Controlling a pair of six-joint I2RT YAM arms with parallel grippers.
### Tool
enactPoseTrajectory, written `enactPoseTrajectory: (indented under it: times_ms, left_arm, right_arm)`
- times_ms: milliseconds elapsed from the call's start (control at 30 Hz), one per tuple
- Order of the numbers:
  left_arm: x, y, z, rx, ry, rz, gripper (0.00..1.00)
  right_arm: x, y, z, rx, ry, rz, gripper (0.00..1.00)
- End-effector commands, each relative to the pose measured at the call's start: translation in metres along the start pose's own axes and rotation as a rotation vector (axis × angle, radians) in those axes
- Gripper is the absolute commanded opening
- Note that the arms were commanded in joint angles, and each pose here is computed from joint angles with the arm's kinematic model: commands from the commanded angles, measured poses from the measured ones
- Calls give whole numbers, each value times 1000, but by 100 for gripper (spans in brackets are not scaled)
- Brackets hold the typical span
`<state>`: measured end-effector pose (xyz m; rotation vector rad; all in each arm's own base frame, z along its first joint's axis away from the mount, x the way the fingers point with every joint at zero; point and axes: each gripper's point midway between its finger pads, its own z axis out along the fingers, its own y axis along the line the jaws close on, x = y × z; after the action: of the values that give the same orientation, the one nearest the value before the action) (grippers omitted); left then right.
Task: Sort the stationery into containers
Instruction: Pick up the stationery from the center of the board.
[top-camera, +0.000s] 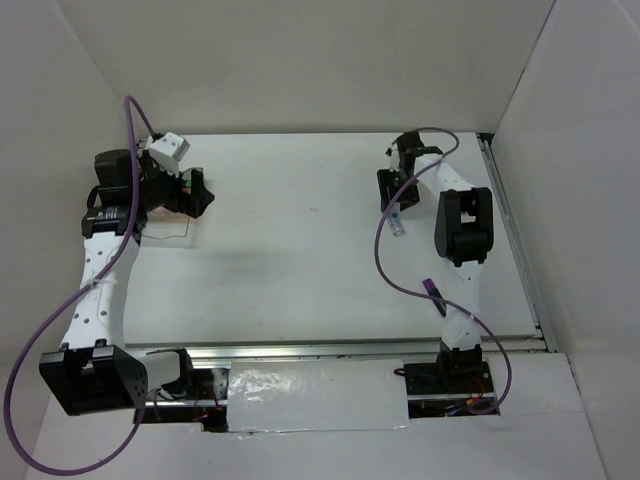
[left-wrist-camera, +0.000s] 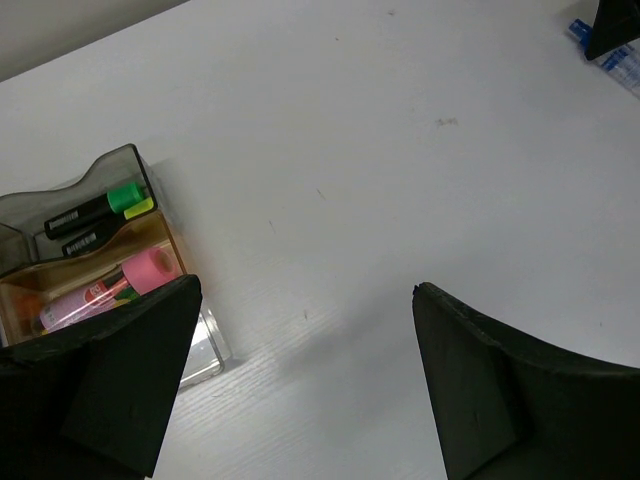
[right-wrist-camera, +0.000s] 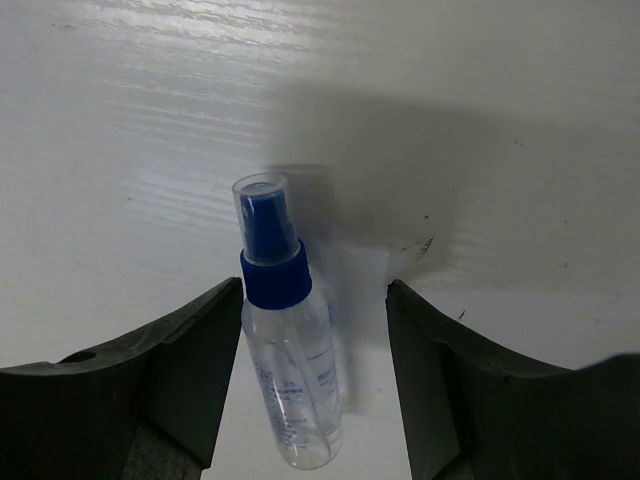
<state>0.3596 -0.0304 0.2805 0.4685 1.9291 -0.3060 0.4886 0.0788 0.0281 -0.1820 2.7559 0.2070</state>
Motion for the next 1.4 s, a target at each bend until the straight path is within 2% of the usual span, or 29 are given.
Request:
enactPoseTrajectory:
  times_ms: [0,500,633,667,733,800,833,867,900,933,967,1000,1033,1067,1100,1133,1200,1267,1300,1367]
  left_arm:
    - [-5,1,-1,-8,-8,-41,99]
    - [4,-1,-4,-44,17,-11,99]
    - [3,-7,-6,-28,1,-25,99]
    - [4,-12,-6,-7,-4,-37,99]
    - [9,-26,-7,50,-18,-99,99]
    - [10,-39,-9,116,-49,-154,99]
    - [18,-61,-13,207,-56,-261,98]
    - [12,-66,-12,241,-111,-269,97]
    - [9,-78,-15,284,-133,-368,96]
    - [23,-90,-15,315,-139,-425,95]
    - [23,-96,-15,331,-160,-455,94]
    - [7,-105,-15,364,-231,-460,94]
    - [11,-112,-14,364,-242,-467,93]
    - [8,-119,-9,349,-256,-475,92]
    - [10,-126,-5,347,-245,-486,92]
    - [14,-131,-1,345,-235,-500,93]
    - [16,-153,7,378,-216,-510,94]
    - [10,-164,16,400,-203,-492,94]
    - [2,-175,19,411,-214,-466,94]
    - [-2,-180,29,418,-220,-478,94]
  right_arm:
    - [-4,2,-10,19,1,-35,66]
    - [19,14,-9,72,113,-105,60]
    - [31,15,-10,60,135,-101,46]
    - [31,17,-13,50,132,-98,37]
    - [38,27,-15,-14,140,-81,27]
    - [30,52,-31,-133,76,-76,19]
    - [34,59,-42,-176,54,-67,12]
    - [32,69,-52,-227,25,-63,7]
    - [34,89,-56,-333,6,-39,2]
    - [31,100,-68,-394,-23,-12,0]
    - [22,112,-92,-458,-81,-4,0]
    - [23,130,-100,-570,-104,42,0]
    - [18,144,-126,-622,-165,33,0]
    - [23,153,-126,-663,-195,91,0]
    - [25,159,-134,-691,-237,119,0]
    - [20,172,-167,-739,-343,110,0]
    - [13,188,-187,-790,-433,145,0]
    - [17,219,-193,-851,-336,111,0]
    - [13,229,-202,-886,-316,150,0]
    - [9,247,-216,-948,-343,174,0]
